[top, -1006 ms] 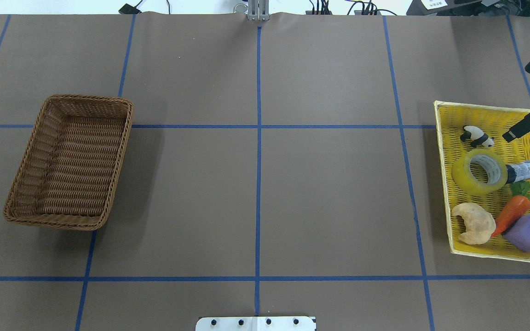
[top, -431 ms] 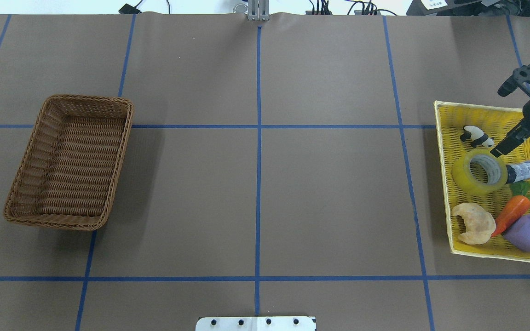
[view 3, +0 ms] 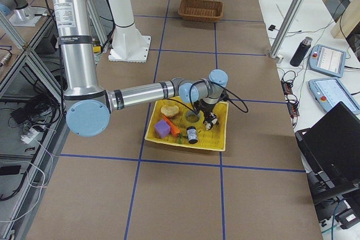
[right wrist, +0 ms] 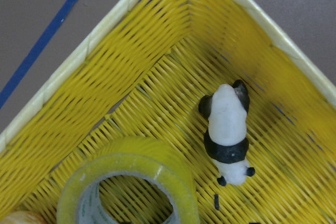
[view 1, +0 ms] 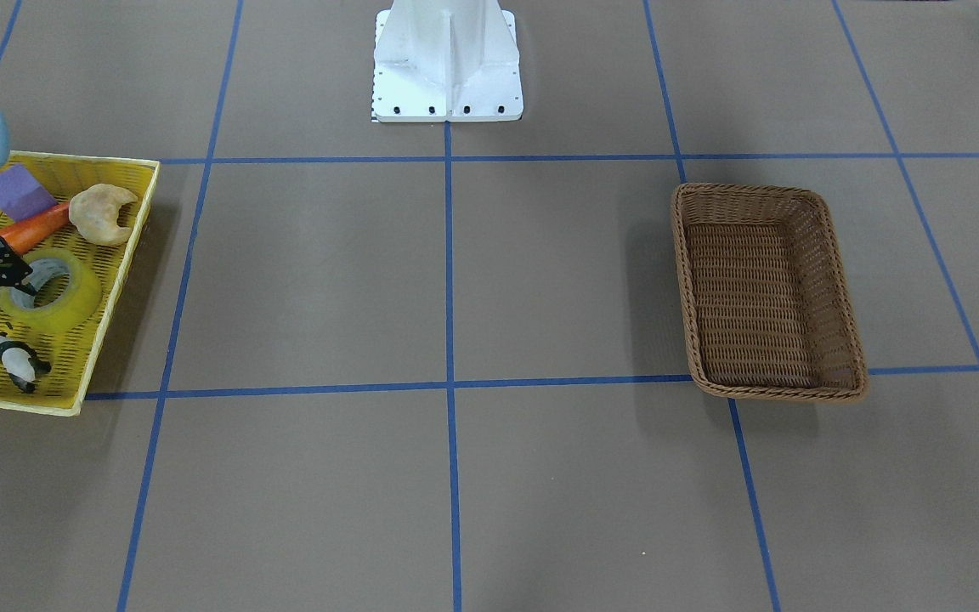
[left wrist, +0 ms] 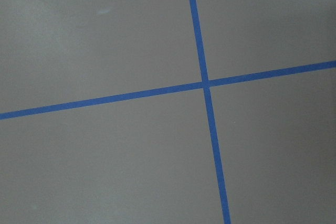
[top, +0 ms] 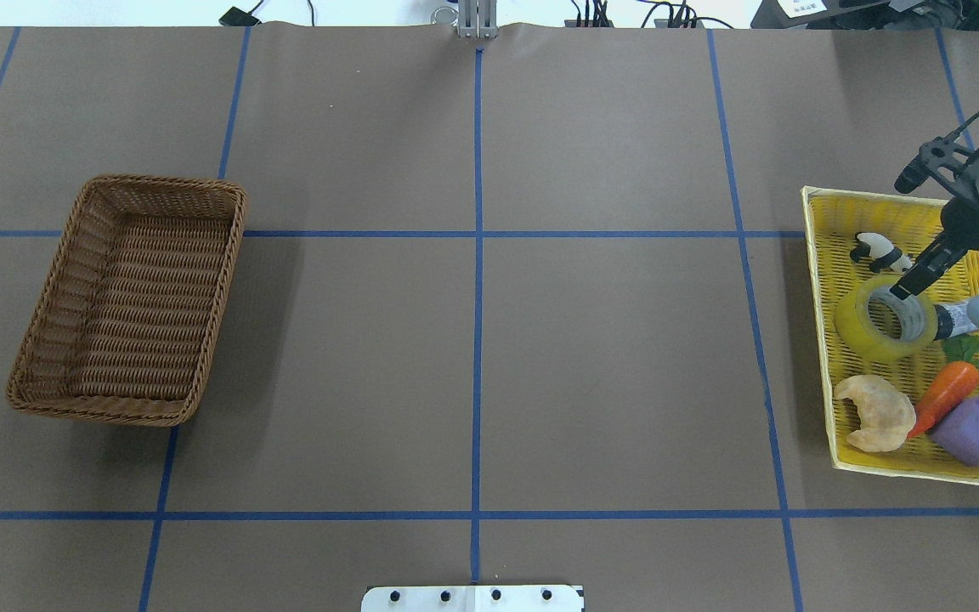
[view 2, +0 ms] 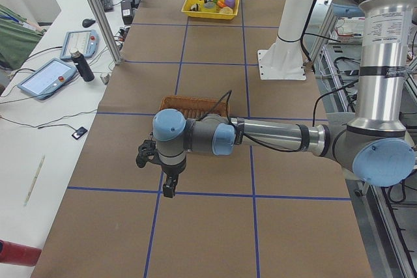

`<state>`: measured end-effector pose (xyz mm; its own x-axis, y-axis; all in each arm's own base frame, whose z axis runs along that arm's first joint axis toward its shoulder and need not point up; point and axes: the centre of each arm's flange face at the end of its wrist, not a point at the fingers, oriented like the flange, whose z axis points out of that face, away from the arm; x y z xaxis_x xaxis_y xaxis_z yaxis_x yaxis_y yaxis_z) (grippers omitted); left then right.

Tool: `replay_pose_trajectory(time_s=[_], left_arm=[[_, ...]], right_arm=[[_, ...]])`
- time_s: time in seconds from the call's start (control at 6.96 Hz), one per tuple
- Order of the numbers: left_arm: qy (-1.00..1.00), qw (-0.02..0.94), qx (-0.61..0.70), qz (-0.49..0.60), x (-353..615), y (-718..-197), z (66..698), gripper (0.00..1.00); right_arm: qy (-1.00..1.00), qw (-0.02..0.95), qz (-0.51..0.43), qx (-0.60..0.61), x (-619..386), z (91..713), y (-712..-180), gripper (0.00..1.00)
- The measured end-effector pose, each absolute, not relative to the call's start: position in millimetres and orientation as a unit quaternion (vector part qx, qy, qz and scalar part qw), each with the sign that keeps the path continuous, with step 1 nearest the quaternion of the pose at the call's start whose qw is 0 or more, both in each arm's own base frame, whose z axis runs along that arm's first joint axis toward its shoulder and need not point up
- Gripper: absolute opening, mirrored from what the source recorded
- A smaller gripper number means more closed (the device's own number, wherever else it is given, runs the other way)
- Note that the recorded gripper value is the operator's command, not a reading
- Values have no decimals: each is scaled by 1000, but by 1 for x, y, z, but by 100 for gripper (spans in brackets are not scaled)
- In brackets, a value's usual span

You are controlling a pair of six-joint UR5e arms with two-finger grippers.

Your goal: Move tape to another basket

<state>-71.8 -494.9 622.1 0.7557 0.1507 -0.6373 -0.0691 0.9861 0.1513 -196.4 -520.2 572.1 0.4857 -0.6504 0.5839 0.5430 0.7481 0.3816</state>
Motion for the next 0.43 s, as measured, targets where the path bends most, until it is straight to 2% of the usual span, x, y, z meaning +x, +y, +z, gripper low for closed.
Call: replay_pose_trajectory(time_s=[0.29,0.43], left_arm=[[345,935,59,58,-72,-497,623,98],[345,935,58,58,-72,-497,623,98]], right_arm=[[-372,854,-354,84,-204,601,-527,64],[-375,852,-354,87,-204,606,-527,58]])
